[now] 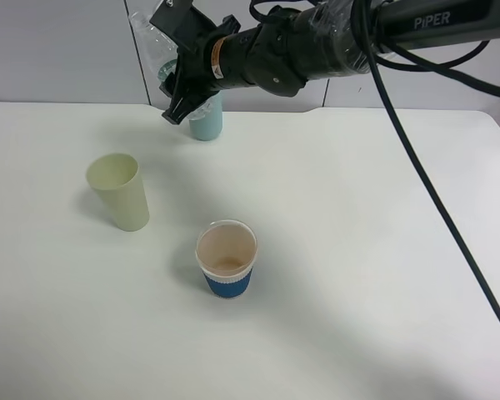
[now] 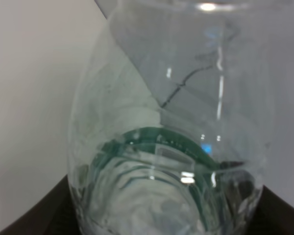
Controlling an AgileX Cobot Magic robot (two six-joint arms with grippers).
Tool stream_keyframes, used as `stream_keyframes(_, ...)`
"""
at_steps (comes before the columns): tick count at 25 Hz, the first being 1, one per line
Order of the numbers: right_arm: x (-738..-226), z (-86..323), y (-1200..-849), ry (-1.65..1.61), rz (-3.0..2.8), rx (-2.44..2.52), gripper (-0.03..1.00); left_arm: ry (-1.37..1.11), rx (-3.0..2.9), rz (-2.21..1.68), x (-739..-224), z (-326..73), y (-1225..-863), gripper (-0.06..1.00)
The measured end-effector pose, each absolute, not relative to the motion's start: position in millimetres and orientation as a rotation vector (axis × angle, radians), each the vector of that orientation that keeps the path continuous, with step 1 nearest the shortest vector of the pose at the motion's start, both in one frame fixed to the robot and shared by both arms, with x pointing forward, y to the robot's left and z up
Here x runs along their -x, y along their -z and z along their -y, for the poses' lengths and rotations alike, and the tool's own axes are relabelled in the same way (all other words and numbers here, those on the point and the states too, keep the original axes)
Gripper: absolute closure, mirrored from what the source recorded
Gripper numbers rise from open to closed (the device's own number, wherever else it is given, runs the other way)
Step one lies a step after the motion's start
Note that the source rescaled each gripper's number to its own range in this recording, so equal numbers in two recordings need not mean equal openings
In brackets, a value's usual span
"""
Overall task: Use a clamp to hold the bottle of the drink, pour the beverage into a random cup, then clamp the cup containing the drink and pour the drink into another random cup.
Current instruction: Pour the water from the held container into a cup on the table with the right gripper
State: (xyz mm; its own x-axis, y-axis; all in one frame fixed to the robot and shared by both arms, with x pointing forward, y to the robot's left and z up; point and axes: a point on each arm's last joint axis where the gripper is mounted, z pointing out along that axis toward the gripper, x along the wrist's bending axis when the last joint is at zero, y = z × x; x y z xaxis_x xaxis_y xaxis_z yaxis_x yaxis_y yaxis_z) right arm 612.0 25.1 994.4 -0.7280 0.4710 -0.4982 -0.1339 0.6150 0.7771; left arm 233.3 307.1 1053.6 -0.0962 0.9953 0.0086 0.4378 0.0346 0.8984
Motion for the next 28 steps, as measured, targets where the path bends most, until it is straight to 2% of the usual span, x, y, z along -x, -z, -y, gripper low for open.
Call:
stream_keyframes(10, -613, -46, -990, -1.059, -2.110, -0.064, 0.97, -1.020, -1.479, -1.620, -233, -307, -1054, -0.06)
stream_keyframes(28, -605, -56, -990, -0.987, -2.010, 0.382, 0.97, -1.020, -1.479, -1.620, -233, -307, -1054, -0.06)
